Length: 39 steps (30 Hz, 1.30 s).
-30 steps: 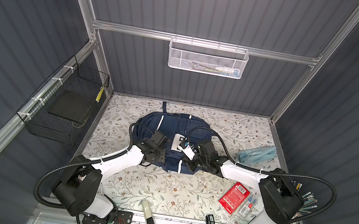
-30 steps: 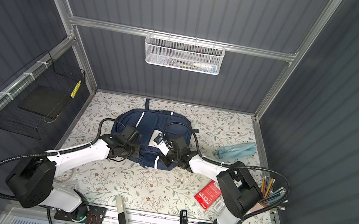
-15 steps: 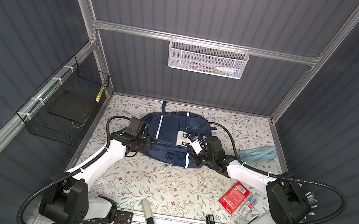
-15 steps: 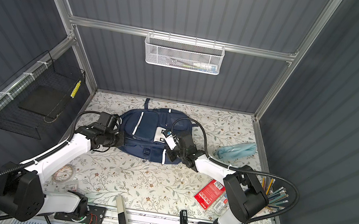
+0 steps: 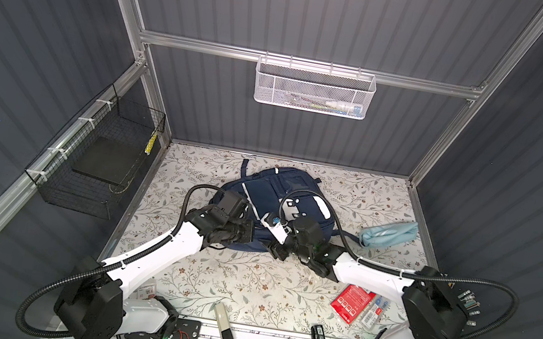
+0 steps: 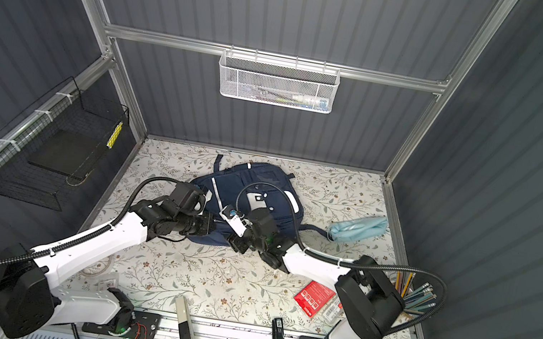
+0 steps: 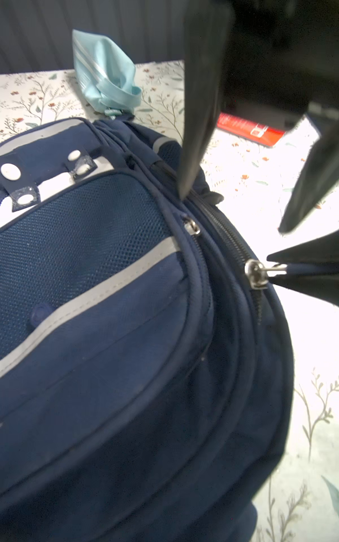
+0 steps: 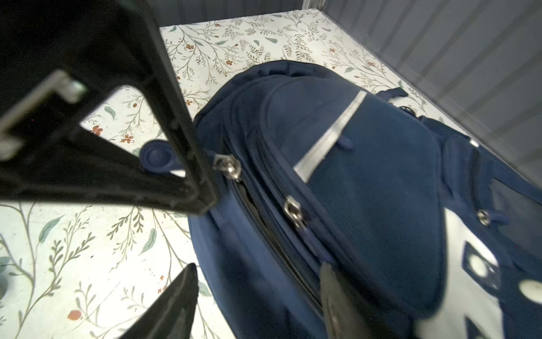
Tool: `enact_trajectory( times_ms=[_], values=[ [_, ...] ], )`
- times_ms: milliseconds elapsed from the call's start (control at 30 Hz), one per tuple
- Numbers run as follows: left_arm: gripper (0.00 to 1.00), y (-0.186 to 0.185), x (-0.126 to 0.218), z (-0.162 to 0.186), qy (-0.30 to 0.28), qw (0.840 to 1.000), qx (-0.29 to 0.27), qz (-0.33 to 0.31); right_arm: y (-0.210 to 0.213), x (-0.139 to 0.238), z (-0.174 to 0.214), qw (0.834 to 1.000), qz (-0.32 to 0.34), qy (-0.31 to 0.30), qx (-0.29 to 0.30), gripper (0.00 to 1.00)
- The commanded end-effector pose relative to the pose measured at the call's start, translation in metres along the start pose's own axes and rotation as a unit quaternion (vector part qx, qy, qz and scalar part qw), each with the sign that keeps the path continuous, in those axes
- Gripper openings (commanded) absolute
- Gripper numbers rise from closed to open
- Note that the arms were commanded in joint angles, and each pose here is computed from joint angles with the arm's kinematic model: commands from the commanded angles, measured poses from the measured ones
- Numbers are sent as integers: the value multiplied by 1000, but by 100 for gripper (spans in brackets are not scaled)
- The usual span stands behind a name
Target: Pack the student bag
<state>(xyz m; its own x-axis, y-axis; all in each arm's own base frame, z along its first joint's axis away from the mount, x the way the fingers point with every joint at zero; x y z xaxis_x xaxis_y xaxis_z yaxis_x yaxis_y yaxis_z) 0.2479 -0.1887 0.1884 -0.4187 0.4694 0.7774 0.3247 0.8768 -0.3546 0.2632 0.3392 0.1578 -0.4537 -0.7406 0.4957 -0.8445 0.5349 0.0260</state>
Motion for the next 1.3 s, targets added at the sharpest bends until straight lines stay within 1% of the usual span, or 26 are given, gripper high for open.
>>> enact_trajectory(
  times_ms=[0, 67, 100, 133, 167, 200, 233, 267, 300, 333, 400, 500, 567, 600, 667, 700, 767, 800, 867, 933, 967, 1000, 1033, 1100, 1200, 1267],
  values=[
    [0, -17, 23, -19, -44, 998, 8, 40, -9, -18, -9, 999, 33, -13, 17, 64],
    [0, -16, 24, -12, -37, 998, 14, 45, -22, -22, -9, 996, 85, -6, 14, 56],
    [0, -15, 25, -12, -39, 998, 23, 54, -30, -21, -9, 993, 120, 0, 7, 50],
    [0, -10, 27, -13, -42, 998, 28, 49, -34, -18, -7, 991, 133, 8, 3, 40],
    [0, -4, 27, -12, -41, 998, 28, 32, -34, -15, -4, 991, 134, 5, 1, 30],
    [0, 4, 26, -10, -37, 999, 26, 7, -33, -10, -2, 991, 131, -6, -2, 14],
    [0, 13, 23, -9, -31, 999, 30, -6, -28, -6, 2, 993, 114, -17, 3, 3],
    [0, 21, 19, -9, -27, 999, 35, -8, -23, -3, 6, 995, 98, -23, 14, 0],
    [0, 32, 16, -11, -30, 999, 45, -10, -20, 1, 9, 995, 92, -27, 26, 0],
    [0, 46, 13, -14, -34, 998, 58, -15, -22, 6, 11, 994, 100, -27, 32, 0],
    [0, 86, 8, -17, -36, 994, 83, -53, -28, 13, 14, 990, 128, -24, 47, 0],
    [0, 144, 6, -24, -52, 985, 159, -41, -29, 29, 12, 989, 120, -51, 66, 0],
    [0, 166, 10, -34, -70, 980, 174, -62, -28, 39, 15, 989, 105, -69, 82, 0],
    [0, 175, 14, -39, -76, 978, 177, -78, -34, 44, 17, 985, 124, -73, 93, 0],
    [0, 179, 23, -49, -91, 977, 171, -88, -55, 50, 22, 979, 170, -62, 99, 0],
    [0, 177, 28, -54, -98, 977, 166, -88, -67, 51, 24, 979, 175, -51, 94, 0],
    [0, 162, 34, -58, -110, 979, 162, -51, -83, 50, 27, 983, 169, -20, 71, 0],
    [0, 151, 38, -56, -109, 981, 156, -35, -93, 48, 29, 983, 172, -3, 56, 0],
    [0, 129, 44, -49, -100, 985, 135, -31, -106, 45, 33, 982, 183, 11, 39, 1],
    [0, 107, 45, -39, -91, 988, 123, -27, -111, 42, 33, 982, 182, 13, 38, 17],
    [0, 93, 44, -34, -88, 989, 120, -10, -110, 40, 31, 984, 173, 11, 42, 28],
    [0, 77, 40, -29, -84, 989, 118, 10, -105, 40, 28, 987, 155, 9, 43, 35],
    [0, 62, 37, -26, -81, 991, 109, 24, -98, 41, 24, 990, 133, 3, 41, 39],
    [0, 34, 31, -19, -71, 993, 85, 32, -79, 48, 13, 995, 89, -17, 33, 47],
    [0, -2, 20, -17, -60, 995, 60, 58, -46, 60, -1, 998, 45, -30, 40, 53],
    [0, -23, 12, -18, -54, 995, 42, 72, -24, 62, -7, 997, 24, -35, 58, 56]
  ],
)
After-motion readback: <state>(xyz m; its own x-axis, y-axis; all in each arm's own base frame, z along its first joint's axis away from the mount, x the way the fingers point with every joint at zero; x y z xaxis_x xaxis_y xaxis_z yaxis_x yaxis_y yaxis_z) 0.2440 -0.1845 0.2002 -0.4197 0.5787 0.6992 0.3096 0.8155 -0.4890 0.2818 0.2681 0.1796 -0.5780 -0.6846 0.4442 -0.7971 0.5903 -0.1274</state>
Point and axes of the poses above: each gripper's point midway between its finger pads, its own x axis back along the fingers, its own y axis along the line the jaws close on, z = x × y, the point moved 5 cm from there along x, back along the fingers, and after that the axes turned 12 degrees about -x, right-handed, at the moved point
